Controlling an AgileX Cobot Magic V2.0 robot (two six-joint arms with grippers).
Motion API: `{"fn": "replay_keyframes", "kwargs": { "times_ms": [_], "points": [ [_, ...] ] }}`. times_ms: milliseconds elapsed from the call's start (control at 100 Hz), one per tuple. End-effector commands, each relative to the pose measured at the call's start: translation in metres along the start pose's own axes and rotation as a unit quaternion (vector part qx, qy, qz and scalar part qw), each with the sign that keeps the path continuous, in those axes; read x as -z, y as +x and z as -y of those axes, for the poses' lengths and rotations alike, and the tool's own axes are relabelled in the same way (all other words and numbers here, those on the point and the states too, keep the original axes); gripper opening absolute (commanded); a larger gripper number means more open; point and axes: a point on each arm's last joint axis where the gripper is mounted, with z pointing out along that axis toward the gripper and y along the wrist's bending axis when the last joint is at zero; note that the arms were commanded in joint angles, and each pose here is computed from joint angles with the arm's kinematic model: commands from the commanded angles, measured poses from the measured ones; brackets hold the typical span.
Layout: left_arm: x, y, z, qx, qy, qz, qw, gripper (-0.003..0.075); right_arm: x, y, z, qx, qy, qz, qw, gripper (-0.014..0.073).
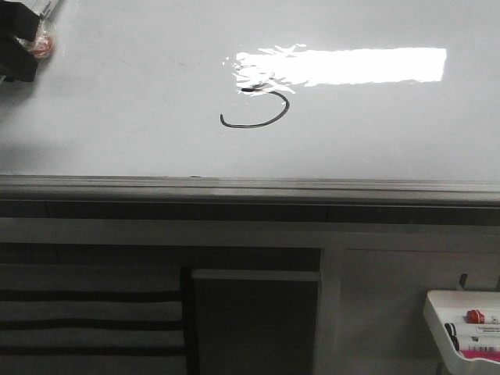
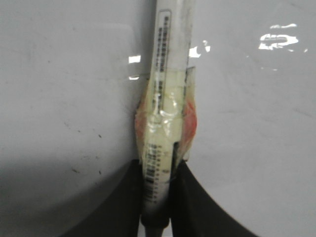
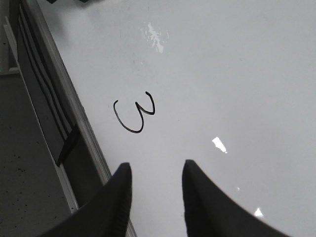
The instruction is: Write number 3 on whiteboard
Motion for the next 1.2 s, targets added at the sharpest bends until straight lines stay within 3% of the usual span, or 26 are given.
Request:
{"fn": "replay_keyframes", "kwargs": {
  "times_ms": [0, 400, 490, 690, 780, 1060, 1190],
  "points": [
    [0.008, -0.018, -0.004, 0.014, -0.027, 0.056, 0.998, -0.0018, 0.003, -0.008, 0.009, -0.006, 0.030, 0.028, 0.999, 0.0211],
    [0.008, -0.020, -0.007, 0.006, -0.042, 0.069, 0.997, 0.0003, -0.003, -0.008, 0.010, -0.007, 0.026, 0.022, 0.999, 0.0211],
    [0.007, -0.019, -0.006, 0.004, -0.039, 0.066, 0.997, 0.0085, -0.003, -0.008, 0.010, -0.007, 0.028, 0.024, 0.999, 0.0211],
    [0.007, -0.017, -0.005, -0.003, -0.030, 0.054, 0.998, 0.0390, -0.003, -0.009, 0.011, -0.007, 0.034, 0.029, 0.999, 0.0211],
    [0.007, -0.017, -0.005, -0.009, -0.031, 0.054, 0.998, 0.0479, -0.003, -0.010, 0.012, -0.007, 0.037, 0.033, 0.999, 0.0211],
    [0.009, -0.017, -0.005, -0.013, -0.030, 0.054, 0.998, 0.0511, -0.003, -0.009, 0.011, -0.010, 0.035, 0.030, 0.999, 0.0211],
    [0.029, -0.025, 0.000, -0.020, -0.016, 0.073, 0.997, 0.0512, -0.003, -0.005, 0.014, -0.089, 0.039, 0.018, 0.995, 0.0211]
  ]
}}
